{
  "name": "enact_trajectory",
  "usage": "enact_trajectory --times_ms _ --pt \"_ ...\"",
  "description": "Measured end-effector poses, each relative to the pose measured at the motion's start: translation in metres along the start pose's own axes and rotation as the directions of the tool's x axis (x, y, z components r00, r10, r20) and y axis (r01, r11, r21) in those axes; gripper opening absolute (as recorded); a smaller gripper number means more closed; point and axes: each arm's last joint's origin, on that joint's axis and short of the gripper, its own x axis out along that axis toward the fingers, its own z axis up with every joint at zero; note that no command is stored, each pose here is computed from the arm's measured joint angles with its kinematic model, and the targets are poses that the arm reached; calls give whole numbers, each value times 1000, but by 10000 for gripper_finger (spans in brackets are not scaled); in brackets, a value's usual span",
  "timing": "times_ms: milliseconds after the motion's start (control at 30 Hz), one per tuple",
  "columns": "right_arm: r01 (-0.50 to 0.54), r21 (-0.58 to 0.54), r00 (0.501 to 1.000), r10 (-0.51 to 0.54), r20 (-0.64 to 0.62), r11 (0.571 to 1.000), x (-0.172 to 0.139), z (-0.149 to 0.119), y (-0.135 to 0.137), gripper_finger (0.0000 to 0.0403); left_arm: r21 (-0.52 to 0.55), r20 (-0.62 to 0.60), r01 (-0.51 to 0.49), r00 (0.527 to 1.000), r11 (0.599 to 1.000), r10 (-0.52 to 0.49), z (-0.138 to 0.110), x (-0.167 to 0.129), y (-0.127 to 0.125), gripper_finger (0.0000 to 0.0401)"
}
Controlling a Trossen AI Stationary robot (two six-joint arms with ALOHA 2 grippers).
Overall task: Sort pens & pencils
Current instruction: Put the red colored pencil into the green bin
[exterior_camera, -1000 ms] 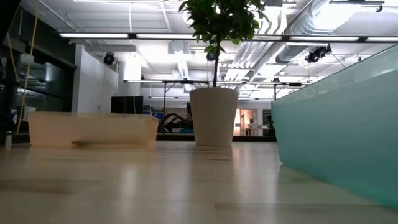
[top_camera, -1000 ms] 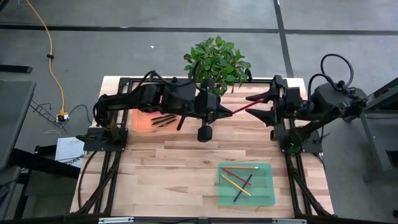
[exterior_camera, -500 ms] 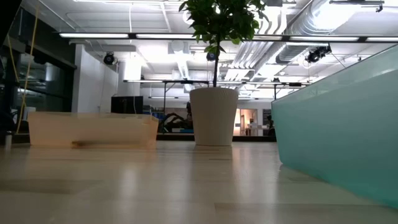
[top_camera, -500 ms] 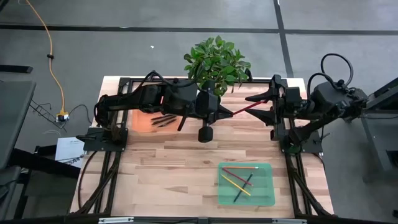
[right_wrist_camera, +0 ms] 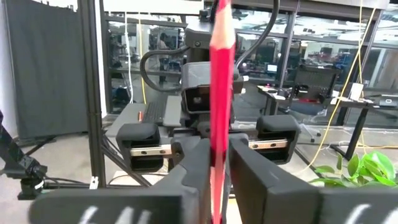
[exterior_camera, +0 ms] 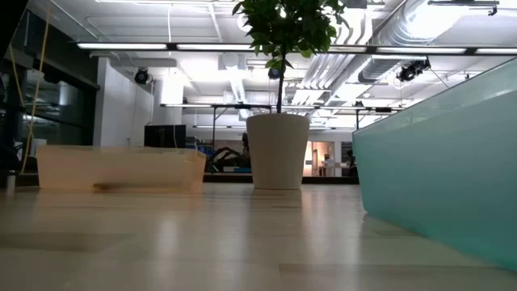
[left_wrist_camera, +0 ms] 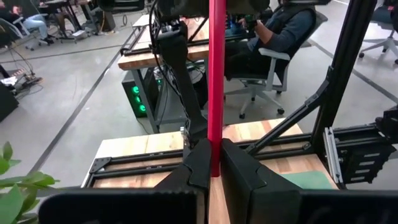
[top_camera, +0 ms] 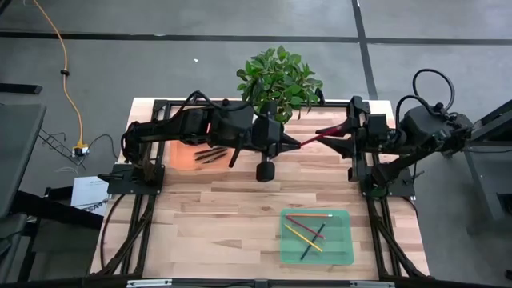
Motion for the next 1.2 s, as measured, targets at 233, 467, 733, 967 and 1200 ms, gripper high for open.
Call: enact_trajectory --times_ms 233,467,733,967,1200 --pt "0 -13 1000 0 0 1000 0 0 0 6 3 1 -3 1000 1000 3 0 0 0 15" --pt "1 -28 1000 -2 -20 1000 2 -3 1 5 16 -78 -21 997 1000 22 -6 -3 1 15" --pt "0 -34 999 -1 -36 999 3 -5 2 3 50 -144 -27 989 998 34 -12 -5 1 23" --pt "8 2 999 -8 46 1000 -4 7 -3 3 60 -186 -20 982 998 31 -19 1 -1 67" --pt "3 -5 1000 -3 24 1000 -3 4 -2 3 64 -216 -15 976 998 29 -22 1 -1 100"
